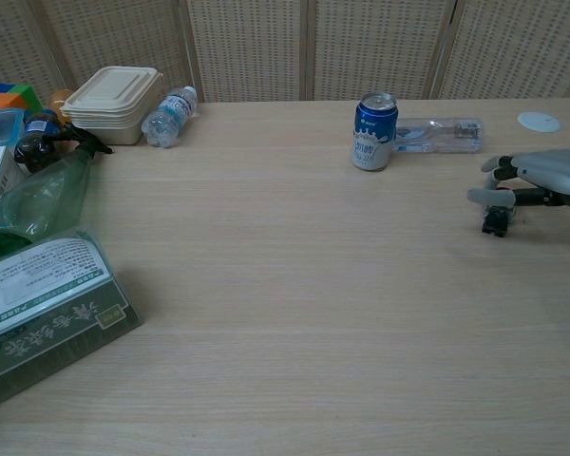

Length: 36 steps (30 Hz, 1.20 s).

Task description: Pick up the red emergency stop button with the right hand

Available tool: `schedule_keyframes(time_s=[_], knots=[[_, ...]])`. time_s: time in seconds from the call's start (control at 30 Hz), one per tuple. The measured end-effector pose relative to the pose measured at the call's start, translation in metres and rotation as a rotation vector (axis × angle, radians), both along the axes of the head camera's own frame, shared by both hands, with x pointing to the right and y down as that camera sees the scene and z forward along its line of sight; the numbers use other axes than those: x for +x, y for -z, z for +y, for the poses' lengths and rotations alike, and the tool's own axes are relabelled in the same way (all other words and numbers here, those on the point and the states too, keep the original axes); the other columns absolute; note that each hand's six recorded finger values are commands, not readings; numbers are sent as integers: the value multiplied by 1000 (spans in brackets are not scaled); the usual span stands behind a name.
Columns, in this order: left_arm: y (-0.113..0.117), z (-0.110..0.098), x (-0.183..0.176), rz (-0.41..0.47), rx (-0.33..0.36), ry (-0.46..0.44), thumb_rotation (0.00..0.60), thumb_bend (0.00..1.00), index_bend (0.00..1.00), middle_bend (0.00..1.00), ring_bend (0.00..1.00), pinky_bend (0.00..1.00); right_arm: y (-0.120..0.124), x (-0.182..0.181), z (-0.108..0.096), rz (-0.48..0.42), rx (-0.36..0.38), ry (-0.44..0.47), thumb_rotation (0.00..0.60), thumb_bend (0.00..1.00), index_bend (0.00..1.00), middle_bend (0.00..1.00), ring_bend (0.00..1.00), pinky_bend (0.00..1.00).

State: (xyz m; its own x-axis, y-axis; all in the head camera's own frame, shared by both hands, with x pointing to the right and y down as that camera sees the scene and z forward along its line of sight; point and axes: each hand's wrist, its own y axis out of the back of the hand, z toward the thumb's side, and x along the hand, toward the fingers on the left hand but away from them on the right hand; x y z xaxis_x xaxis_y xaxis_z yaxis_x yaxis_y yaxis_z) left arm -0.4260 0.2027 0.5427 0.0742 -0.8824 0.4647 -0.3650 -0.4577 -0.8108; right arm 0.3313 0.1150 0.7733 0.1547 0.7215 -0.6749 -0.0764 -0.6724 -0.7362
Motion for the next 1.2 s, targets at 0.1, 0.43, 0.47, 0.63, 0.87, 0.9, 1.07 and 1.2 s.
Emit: schedule_keyframes(time_s=[0.1,0.43,0.47,0.63,0.87,0.9,1.07,1.2], knots=[[-1,0,1,0,-4,-2,600,297,0,0,0,0,0,9,-2,17,2,-9,11,120,333,0,0,0],[-1,-1,4,6,-3,-11,600,298,0,0,0,0,9,52,-1,74,10,-82,11,121,315,0,0,0],[-2,-1,5,7,-3,-12,600,298,0,0,0,0,10,52,-1,70,11,-84,15,123,297,0,0,0],[-2,-2,8,12,-1,-21,600,297,0,0,0,0,15,42,-1,45,8,-48,289,224,91,0,0,0],[-1,0,3,4,-1,-9,600,297,0,0,0,0,16,30,2,40,4,24,590,308,33,0,0,0],[0,0,3,3,-2,-8,600,297,0,0,0,0,15,30,2,41,3,25,597,309,34,0,0,0],[0,0,2,3,-1,-6,600,298,0,0,0,0,12,31,0,45,1,22,600,306,73,0,0,0],[-1,0,3,2,-4,-8,600,298,0,0,0,0,9,33,-1,47,-4,23,600,307,103,8,0,0]])
